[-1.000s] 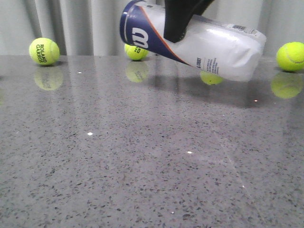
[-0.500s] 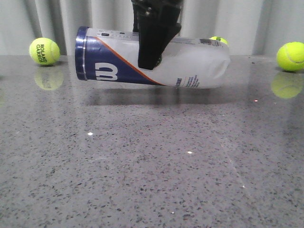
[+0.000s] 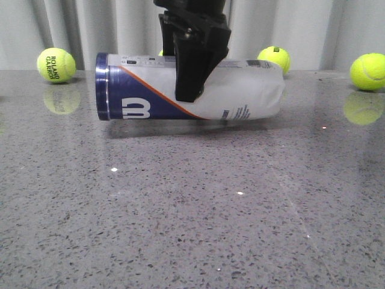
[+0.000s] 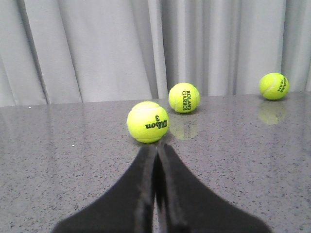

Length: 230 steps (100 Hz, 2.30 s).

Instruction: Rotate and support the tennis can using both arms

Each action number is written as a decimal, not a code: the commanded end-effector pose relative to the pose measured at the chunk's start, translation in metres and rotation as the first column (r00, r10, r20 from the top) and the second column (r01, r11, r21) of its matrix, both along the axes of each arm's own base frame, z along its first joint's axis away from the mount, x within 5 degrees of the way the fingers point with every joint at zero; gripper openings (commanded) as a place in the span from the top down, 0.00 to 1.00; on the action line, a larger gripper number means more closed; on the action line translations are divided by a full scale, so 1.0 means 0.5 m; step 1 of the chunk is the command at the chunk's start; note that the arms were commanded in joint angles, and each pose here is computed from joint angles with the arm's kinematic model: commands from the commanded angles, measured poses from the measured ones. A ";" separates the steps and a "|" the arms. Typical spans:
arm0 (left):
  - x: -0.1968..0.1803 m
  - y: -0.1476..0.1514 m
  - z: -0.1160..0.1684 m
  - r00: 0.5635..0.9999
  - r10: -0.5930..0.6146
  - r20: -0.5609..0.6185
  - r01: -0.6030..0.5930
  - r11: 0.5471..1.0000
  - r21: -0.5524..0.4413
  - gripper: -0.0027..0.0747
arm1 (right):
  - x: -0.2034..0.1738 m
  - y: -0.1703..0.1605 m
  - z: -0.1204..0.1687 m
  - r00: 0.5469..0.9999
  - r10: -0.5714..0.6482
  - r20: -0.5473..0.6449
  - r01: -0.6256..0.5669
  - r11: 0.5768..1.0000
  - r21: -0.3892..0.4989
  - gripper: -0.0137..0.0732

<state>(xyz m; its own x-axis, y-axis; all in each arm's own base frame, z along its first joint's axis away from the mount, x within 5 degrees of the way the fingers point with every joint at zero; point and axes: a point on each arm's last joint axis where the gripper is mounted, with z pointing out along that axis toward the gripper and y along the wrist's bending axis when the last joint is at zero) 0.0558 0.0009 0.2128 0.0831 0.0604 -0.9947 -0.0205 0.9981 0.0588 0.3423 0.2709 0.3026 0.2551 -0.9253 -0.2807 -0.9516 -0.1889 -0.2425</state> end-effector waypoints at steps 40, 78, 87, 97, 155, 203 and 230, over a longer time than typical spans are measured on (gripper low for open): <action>-0.003 0.001 -0.012 0.998 0.003 0.066 -0.003 1.000 -0.009 0.99 | -0.029 0.004 0.046 0.997 0.018 -0.070 -0.012 0.996 0.087 0.15; -0.003 0.001 -0.012 0.998 0.003 0.066 -0.003 1.000 -0.009 0.99 | -0.032 0.002 0.047 0.996 0.022 -0.083 -0.015 0.996 0.084 0.12; -0.003 0.001 -0.012 0.998 0.003 0.066 -0.003 1.000 -0.009 0.99 | -0.033 0.002 0.049 0.996 0.017 -0.082 -0.010 0.996 0.086 0.12; -0.003 0.001 -0.012 0.998 0.003 0.066 -0.003 1.000 -0.009 0.99 | -0.038 -0.002 0.063 0.996 -0.027 -0.090 0.036 0.994 0.101 0.12; -0.003 0.001 -0.012 0.998 0.003 0.066 -0.003 1.000 -0.009 0.99 | -0.107 -0.084 0.223 0.724 -0.646 -0.241 0.689 0.688 0.228 0.13; -0.003 0.001 -0.012 0.998 0.003 0.066 -0.003 1.000 -0.009 0.99 | -0.181 -0.176 0.233 0.411 -0.854 -0.320 0.911 0.375 0.170 0.65; -0.003 0.001 -0.012 0.998 0.003 0.066 -0.003 1.000 -0.009 0.99 | -0.252 -0.227 0.225 0.355 -0.860 -0.366 0.933 0.300 0.199 0.92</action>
<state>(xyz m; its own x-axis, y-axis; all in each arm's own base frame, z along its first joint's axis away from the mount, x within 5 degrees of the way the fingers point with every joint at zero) 0.0558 0.0009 0.2128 0.0831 0.0604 -0.9947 -0.0205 0.9981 0.0588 0.2371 0.1767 0.3981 -0.7674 -0.4202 -0.4843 -0.5196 0.8501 0.0858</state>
